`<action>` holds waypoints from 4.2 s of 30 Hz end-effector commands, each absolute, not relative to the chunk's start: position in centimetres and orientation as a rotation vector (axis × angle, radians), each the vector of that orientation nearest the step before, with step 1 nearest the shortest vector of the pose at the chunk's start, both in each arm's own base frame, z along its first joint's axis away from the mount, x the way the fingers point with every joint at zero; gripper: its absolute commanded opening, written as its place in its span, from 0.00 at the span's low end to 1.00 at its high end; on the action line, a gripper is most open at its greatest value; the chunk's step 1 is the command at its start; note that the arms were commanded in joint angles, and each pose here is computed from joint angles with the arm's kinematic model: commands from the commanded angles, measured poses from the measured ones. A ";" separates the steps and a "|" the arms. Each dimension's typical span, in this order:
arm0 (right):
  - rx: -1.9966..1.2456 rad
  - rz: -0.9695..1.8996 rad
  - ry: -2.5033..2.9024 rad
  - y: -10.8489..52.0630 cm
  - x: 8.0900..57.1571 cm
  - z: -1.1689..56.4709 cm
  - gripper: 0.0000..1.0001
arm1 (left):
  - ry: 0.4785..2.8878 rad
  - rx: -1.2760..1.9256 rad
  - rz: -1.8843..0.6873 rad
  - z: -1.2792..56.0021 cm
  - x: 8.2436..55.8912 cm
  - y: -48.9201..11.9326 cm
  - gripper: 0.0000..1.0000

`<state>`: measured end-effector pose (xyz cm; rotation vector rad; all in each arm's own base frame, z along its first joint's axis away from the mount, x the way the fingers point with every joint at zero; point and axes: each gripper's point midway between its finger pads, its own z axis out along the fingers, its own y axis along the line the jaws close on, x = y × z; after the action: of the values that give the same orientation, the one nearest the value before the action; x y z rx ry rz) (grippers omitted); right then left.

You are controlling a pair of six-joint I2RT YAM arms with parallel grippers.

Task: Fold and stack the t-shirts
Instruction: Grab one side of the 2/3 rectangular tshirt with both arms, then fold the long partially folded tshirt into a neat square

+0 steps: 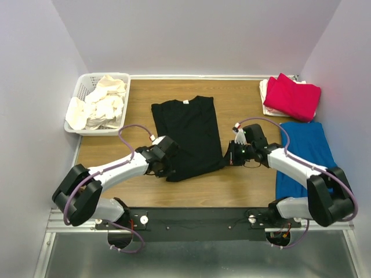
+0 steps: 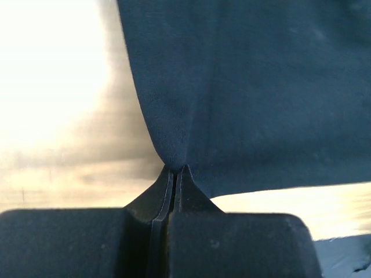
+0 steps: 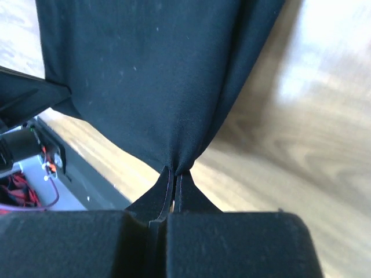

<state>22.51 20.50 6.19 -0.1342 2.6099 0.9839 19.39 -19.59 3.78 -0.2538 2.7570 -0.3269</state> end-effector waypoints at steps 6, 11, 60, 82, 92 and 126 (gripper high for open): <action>-0.108 1.052 2.603 19.9 17.7 9.2 0.01 | 2.711 -0.470 -0.285 6.8 15.2 -17.9 0.00; -0.141 1.079 2.536 19.9 17.0 12.4 0.01 | 2.665 -0.491 -0.372 9.7 14.8 -18.0 0.00; -0.101 0.468 2.384 22.1 42.8 12.7 0.01 | 2.310 -0.439 0.045 14.3 39.9 -16.0 0.00; 0.075 0.282 2.285 19.7 51.6 12.6 0.49 | 2.236 -0.431 0.149 13.9 52.2 -14.1 0.72; 0.058 0.407 2.313 20.8 48.3 13.7 0.49 | 2.285 -0.285 0.043 14.6 48.6 -15.9 0.71; 0.001 0.497 2.470 27.8 48.4 5.6 0.47 | 2.413 -0.193 0.140 3.8 53.5 -18.9 0.69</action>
<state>47.14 27.99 6.31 -0.0343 2.4761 0.5446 51.83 -20.77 4.28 -0.1473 2.4351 0.0181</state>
